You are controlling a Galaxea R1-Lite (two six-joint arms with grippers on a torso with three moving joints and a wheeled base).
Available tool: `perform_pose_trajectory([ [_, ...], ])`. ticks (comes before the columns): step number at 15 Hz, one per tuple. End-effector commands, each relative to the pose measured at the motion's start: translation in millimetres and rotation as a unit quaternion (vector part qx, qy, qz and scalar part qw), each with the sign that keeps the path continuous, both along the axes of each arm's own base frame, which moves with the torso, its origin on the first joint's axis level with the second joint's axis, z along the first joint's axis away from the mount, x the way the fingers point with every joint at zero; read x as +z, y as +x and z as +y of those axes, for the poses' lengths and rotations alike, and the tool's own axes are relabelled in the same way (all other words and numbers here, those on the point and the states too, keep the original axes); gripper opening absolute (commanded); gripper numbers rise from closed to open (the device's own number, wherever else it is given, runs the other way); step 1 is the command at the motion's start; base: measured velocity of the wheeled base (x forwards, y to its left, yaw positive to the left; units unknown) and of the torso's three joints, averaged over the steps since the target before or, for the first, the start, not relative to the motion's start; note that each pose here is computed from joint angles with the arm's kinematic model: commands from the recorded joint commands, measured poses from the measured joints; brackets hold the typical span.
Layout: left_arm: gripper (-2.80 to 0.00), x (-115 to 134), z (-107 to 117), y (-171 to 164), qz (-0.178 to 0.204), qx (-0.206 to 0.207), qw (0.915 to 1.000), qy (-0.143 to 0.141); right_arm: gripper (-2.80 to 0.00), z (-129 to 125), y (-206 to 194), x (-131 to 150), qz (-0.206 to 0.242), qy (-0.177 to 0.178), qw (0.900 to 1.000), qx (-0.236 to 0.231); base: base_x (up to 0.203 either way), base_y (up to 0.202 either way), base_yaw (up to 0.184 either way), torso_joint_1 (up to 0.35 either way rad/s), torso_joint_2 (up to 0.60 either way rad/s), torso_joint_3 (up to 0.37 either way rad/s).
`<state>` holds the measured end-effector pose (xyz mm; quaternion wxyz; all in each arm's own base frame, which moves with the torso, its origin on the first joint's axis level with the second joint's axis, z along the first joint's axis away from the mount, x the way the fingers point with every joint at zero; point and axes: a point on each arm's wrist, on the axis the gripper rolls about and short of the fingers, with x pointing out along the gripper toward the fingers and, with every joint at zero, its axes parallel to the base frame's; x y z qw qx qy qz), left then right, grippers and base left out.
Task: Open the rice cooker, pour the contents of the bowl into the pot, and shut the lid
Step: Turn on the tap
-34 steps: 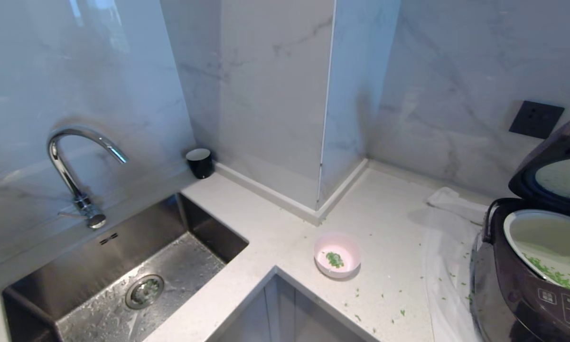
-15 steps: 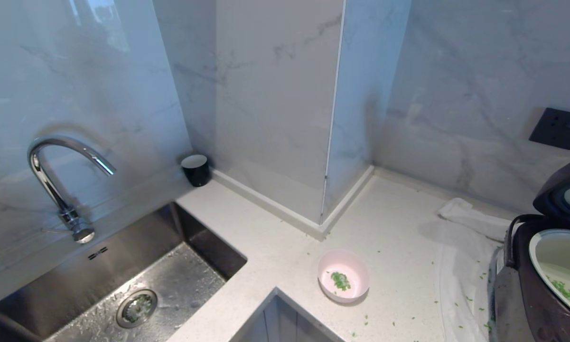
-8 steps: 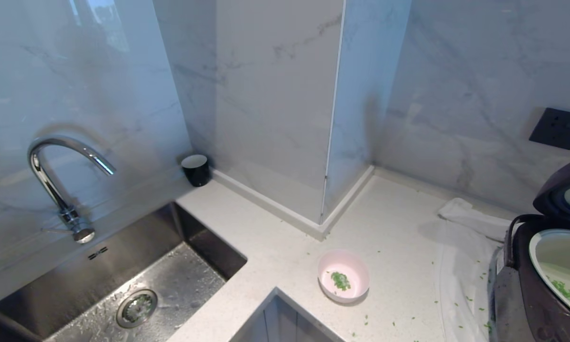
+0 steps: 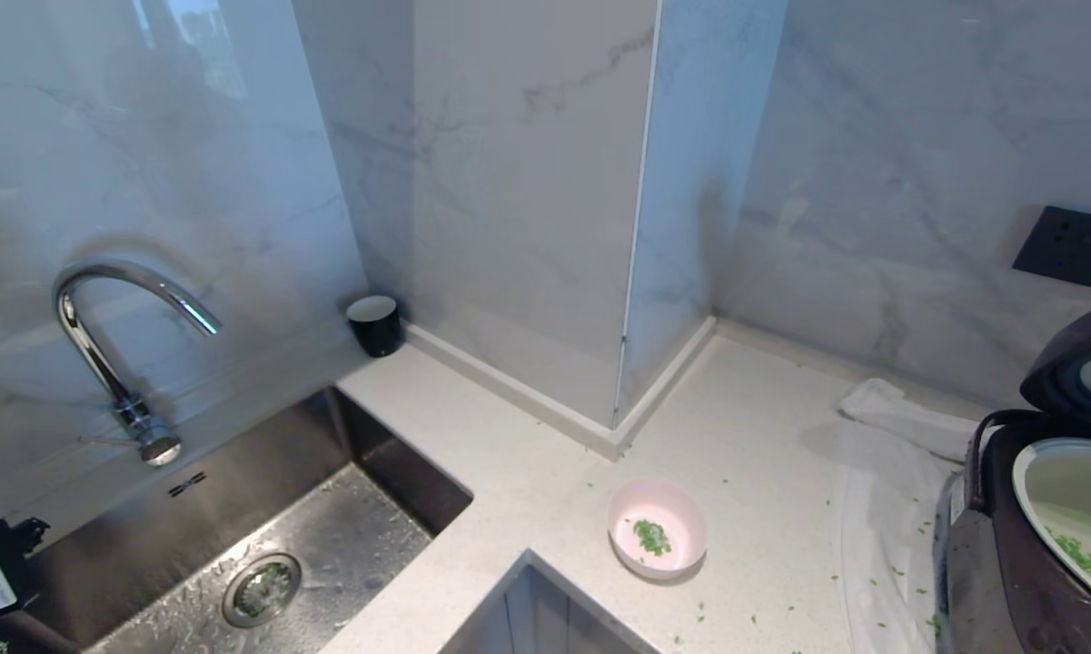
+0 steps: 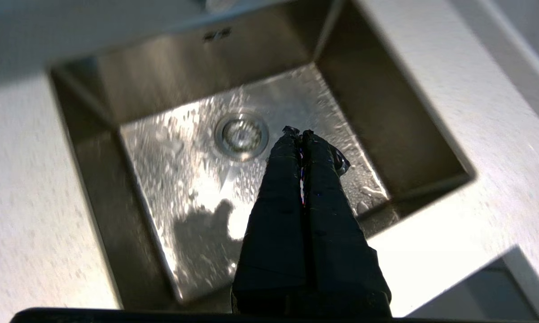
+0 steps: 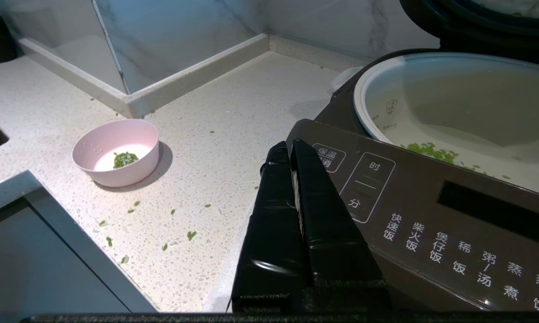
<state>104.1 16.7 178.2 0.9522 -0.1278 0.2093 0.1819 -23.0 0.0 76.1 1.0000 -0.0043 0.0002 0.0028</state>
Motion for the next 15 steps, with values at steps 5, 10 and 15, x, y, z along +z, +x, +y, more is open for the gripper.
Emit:
perform_pose_trajectory([
  [5, -2.8, -33, 17, 74, 0.084, 0.095, 0.9901, -0.06, -2.8, 0, 0, 0, 0.0, 0.0, 1.0, 0.0, 0.0, 0.0, 0.0, 0.0, 0.0, 0.0],
  [10, -2.8, -45, 38, 118, 0.083, 0.134, 0.9857, -0.059, -2.8, 0, 0, 0, 0.0, 0.0, 1.0, 0.0, 0.0, 0.0, 0.0, 0.0, 0.0, 0.0],
  [15, 0.0, -51, 50, 143, 0.091, 0.163, 0.9812, -0.051, -2.8, 0, 0, 0, 0.0, 0.0, 1.0, 0.0, 0.0, 0.0, 0.0, 0.0, 0.0, 0.0],
])
